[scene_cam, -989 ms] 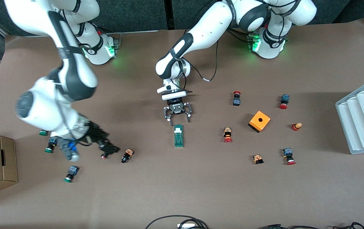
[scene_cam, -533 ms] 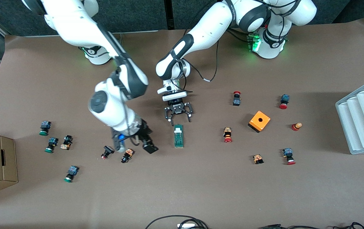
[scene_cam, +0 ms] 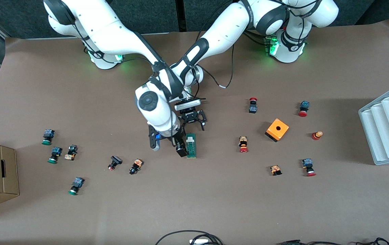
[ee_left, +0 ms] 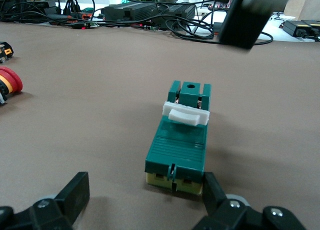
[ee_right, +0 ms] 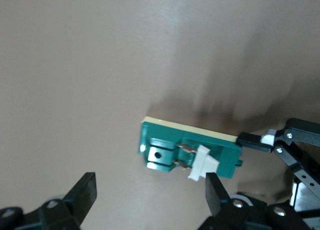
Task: Close load switch with both arms
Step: 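Grasp the white switch handle with the right gripper, then swing the white handle upward with the right gripper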
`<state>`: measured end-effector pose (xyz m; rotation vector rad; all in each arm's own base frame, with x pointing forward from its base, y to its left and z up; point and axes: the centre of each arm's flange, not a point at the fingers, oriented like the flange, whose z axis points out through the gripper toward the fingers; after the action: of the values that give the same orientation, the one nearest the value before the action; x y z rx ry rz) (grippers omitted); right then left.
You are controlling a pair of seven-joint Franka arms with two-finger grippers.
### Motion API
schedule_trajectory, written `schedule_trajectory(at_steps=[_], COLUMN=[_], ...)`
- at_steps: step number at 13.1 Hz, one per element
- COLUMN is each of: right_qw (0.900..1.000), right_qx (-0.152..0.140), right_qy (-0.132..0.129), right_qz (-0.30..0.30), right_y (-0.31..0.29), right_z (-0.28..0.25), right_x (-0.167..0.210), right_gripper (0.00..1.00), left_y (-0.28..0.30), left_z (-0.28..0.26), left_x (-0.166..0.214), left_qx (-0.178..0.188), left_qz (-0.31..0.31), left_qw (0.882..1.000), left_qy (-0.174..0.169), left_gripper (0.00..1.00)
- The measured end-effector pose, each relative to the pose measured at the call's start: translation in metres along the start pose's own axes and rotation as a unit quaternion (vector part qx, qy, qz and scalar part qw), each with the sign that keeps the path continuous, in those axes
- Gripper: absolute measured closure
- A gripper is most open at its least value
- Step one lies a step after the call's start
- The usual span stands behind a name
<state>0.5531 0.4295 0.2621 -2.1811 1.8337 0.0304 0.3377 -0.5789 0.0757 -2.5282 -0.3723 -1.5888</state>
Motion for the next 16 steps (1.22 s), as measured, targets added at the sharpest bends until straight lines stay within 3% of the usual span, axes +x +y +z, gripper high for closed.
schedule_trajectory(at_steps=[2,5,6,8,10,13,16], right_qw=[1.0,1.0,1.0,1.0,1.0,0.999,0.999], right_qx=[-0.001,-0.002,-0.003,-0.004,-0.007,-0.014,-0.017], right_qy=[0.003,0.004,0.004,0.004,0.006,0.008,0.009], right_qz=[0.009,0.016,0.018,0.025,0.027,0.029,0.03], right_y=[0.006,0.014,0.017,0.02,0.024,0.033,0.038], right_z=[0.011,0.023,0.026,0.03,0.034,0.039,0.042], right_x=[-0.005,-0.011,-0.014,-0.016,-0.019,-0.024,-0.026], right_gripper=[0.15,0.2,0.26,0.26,0.26,0.26,0.26], left_y=[0.0,0.008,0.009,0.009,0.01,0.008,0.004], left_z=[-0.001,-0.009,-0.011,-0.013,-0.02,-0.025,-0.025], left_x=[0.0,0.001,0.001,0.0,-0.006,-0.018,-0.025], left_qx=[-0.002,-0.009,-0.007,-0.008,-0.01,-0.027,-0.04], left_qz=[0.0,-0.007,-0.012,-0.022,-0.02,-0.001,0.018], left_qw=[1.0,1.0,1.0,1.0,1.0,1.0,0.999], left_qy=[0.0,-0.009,-0.012,-0.013,-0.009,0.006,0.026], left_gripper=[0.04,0.27,0.29,0.29,0.24,0.0,0.0])
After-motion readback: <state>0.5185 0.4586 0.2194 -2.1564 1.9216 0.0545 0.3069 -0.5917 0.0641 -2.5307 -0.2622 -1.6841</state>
